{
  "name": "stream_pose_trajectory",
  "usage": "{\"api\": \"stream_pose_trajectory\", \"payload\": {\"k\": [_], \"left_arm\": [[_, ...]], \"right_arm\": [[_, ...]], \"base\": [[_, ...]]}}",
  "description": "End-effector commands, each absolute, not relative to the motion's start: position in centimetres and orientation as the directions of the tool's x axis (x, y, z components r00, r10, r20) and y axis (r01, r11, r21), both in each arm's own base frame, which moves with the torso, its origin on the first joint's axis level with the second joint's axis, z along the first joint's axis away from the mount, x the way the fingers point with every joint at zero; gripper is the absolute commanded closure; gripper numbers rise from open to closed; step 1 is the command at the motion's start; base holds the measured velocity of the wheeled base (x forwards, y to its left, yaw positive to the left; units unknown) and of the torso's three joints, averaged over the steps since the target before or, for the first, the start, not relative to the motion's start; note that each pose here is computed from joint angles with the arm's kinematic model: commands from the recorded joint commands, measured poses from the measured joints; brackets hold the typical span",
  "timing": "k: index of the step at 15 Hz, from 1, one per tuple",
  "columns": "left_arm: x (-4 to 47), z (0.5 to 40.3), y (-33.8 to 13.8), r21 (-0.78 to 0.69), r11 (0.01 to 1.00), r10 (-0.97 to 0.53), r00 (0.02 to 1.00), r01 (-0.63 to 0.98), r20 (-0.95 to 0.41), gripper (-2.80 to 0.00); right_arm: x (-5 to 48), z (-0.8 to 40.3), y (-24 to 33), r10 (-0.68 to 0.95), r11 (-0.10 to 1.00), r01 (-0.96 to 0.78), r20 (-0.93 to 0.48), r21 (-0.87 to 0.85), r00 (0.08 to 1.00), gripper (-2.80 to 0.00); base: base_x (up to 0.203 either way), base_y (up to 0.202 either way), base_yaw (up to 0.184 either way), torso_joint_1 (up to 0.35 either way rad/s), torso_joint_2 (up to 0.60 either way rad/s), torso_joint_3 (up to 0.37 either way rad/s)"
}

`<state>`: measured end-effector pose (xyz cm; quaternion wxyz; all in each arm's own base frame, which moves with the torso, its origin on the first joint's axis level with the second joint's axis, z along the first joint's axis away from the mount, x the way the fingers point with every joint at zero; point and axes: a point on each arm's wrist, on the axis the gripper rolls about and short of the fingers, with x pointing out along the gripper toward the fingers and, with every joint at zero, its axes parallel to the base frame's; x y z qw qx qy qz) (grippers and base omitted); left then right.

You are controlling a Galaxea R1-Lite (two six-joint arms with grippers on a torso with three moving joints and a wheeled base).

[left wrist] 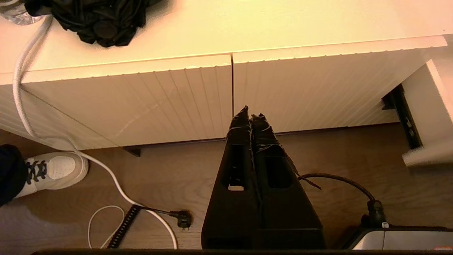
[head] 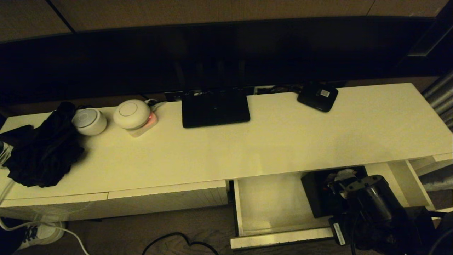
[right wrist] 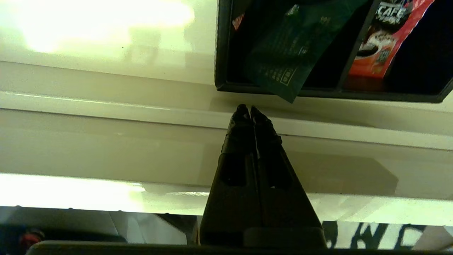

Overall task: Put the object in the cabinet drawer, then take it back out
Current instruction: Open the drawer

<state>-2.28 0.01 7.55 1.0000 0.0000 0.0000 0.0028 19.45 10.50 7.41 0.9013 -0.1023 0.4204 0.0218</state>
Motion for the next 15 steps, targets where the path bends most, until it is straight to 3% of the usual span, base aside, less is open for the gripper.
{"api": "stream_pose_trajectory", "payload": {"k": [1, 15], "left_arm": [[-2.3, 7.5, 0.0, 0.000, 1.000, 0.006, 1.000, -0.006, -0.003, 0.00], [-2.3, 7.5, 0.0, 0.000, 1.000, 0.006, 1.000, -0.006, -0.003, 0.00]], "right_arm": [[18.6, 6.5, 10.0, -0.069, 0.974, -0.129, -0.790, -0.185, 0.609, 0.00], [16.0, 5.8, 10.5, -0.040, 0.979, -0.141, -0.815, -0.149, 0.578, 0.00]], "base": [[0.000, 0.000, 0.000, 0.000, 0.00, 0.000], [0.000, 0.000, 0.000, 0.000, 0.00, 0.000]]}}
